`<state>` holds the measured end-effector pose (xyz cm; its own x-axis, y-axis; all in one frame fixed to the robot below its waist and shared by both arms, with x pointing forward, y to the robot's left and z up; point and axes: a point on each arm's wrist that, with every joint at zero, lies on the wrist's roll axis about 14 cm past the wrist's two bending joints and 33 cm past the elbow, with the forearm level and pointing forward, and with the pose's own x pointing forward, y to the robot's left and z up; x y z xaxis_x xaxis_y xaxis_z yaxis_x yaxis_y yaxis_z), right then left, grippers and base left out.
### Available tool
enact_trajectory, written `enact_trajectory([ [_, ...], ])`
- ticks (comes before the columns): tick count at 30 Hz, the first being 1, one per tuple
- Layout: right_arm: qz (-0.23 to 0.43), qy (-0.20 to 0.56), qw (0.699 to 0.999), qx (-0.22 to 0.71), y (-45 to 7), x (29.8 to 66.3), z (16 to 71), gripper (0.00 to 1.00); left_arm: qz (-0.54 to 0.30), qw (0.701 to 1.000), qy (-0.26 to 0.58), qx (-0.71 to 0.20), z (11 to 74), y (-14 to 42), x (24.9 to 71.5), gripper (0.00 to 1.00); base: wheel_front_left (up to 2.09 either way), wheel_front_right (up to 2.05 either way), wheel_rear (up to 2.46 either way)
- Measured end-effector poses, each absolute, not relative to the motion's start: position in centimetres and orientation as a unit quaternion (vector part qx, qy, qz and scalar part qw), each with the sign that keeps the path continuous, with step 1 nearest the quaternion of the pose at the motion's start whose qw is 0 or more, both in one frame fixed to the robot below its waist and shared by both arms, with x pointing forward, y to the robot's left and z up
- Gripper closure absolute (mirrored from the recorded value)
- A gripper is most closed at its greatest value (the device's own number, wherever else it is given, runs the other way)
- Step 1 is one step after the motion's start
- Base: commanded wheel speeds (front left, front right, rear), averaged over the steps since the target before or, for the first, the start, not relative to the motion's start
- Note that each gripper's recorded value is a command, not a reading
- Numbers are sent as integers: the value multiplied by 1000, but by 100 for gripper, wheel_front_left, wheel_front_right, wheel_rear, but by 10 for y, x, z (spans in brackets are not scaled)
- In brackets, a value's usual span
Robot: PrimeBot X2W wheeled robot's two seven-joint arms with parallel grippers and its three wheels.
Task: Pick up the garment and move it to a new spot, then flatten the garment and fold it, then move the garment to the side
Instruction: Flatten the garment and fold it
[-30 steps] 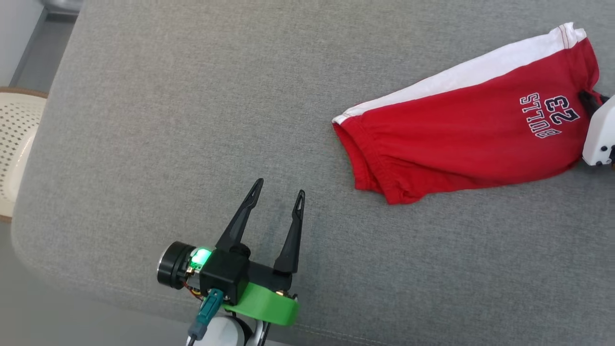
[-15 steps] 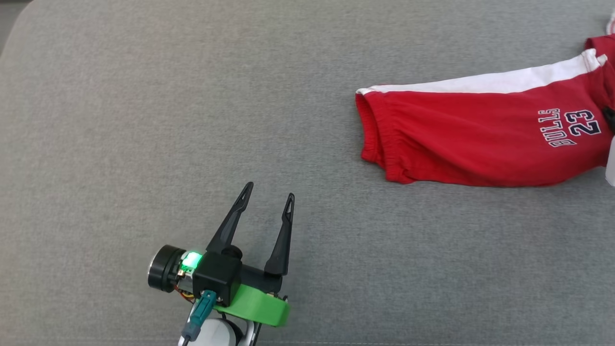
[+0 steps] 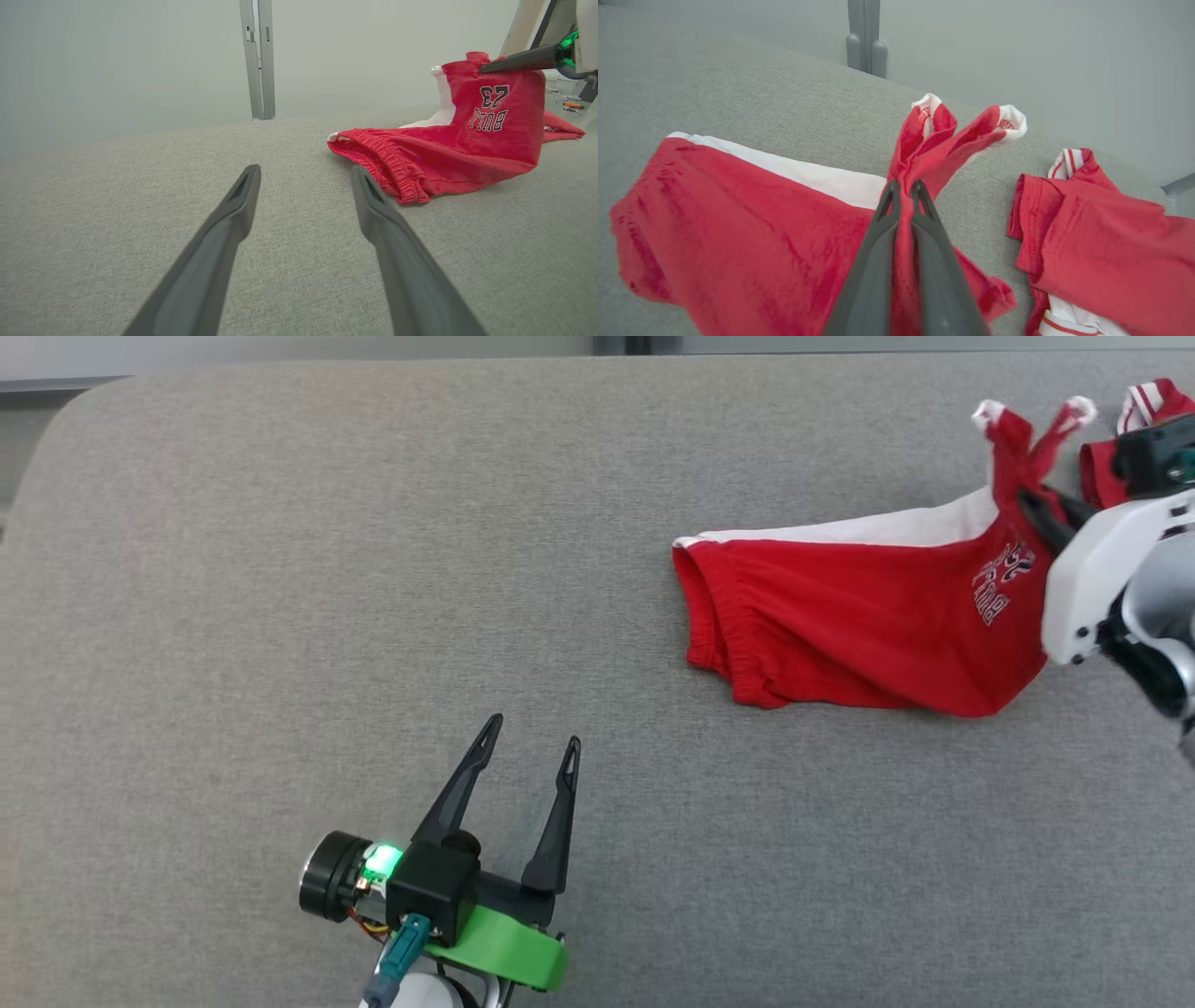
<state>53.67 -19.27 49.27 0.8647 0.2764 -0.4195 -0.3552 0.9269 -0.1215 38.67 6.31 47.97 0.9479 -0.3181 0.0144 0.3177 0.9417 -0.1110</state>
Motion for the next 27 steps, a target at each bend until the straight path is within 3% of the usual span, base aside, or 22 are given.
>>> enact_trajectory([
  [13, 287, 185, 936, -80, -72, 521, 506, 100, -134, 989, 2, -64, 484, 78, 374, 0, 0, 0, 0],
  [24, 342, 219, 912, -62, -11, 505, 476, 100, -126, 989, 12, -71, 479, 81, 372, 0, 0, 0, 0],
  [26, 348, 230, 907, -52, -1, 501, 468, 58, -125, 989, 13, -73, 478, 80, 372, 0, 0, 0, 0],
  [27, 352, 229, 906, -41, 4, 499, 466, 0, -125, 989, 14, -73, 478, 81, 373, 0, 0, 0, 0],
])
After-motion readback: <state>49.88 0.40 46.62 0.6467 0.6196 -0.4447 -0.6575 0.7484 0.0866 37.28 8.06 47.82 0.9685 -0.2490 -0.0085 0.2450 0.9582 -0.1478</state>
